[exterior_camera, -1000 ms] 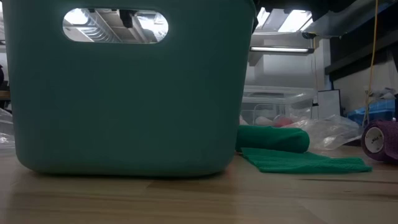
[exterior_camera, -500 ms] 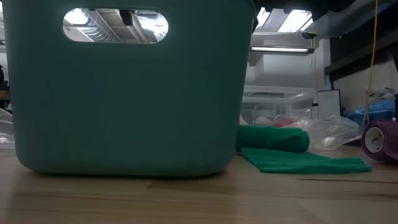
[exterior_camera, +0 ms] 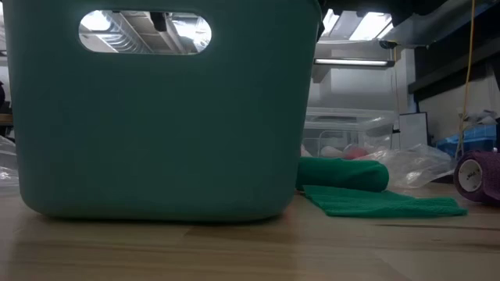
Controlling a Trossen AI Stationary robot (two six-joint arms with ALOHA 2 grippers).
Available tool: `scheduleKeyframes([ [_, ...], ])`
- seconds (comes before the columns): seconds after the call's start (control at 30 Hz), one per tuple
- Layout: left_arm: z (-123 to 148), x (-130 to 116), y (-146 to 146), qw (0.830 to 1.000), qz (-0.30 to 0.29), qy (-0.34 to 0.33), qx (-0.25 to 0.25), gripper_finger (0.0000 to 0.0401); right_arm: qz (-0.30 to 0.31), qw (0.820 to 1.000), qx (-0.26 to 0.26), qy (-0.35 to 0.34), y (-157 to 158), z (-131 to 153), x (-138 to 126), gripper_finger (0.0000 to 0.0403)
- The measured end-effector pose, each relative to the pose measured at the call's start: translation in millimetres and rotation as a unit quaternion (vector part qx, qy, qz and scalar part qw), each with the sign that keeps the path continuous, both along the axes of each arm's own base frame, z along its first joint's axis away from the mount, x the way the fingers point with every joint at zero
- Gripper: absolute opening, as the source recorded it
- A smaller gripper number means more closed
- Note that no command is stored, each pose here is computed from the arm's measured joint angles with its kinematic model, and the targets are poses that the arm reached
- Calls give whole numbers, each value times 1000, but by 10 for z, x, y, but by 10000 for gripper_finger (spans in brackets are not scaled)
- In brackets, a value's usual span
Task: Roll bandage
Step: Open the transparent zip bag
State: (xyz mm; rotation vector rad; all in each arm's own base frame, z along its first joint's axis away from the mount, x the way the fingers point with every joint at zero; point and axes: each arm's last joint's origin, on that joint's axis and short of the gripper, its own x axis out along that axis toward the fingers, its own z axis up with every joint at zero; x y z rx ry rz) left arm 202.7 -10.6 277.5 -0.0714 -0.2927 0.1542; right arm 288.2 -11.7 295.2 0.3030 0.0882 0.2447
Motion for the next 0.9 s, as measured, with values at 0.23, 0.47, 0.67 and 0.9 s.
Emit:
scheduleKeyframes([
  [0.23,-12,4,0,1000,0,7,2,77,0,1000,0,-1,0,2,0,1],
  [0.47,-21,6,-1,1000,0,12,2,72,0,1000,0,-5,0,10,0,1],
  [0.67,-19,6,0,1000,0,11,2,72,0,1000,0,-5,1,10,1,1],
  [0.9,-20,6,-1,1000,0,11,3,58,0,1000,0,-5,1,10,0,1],
])
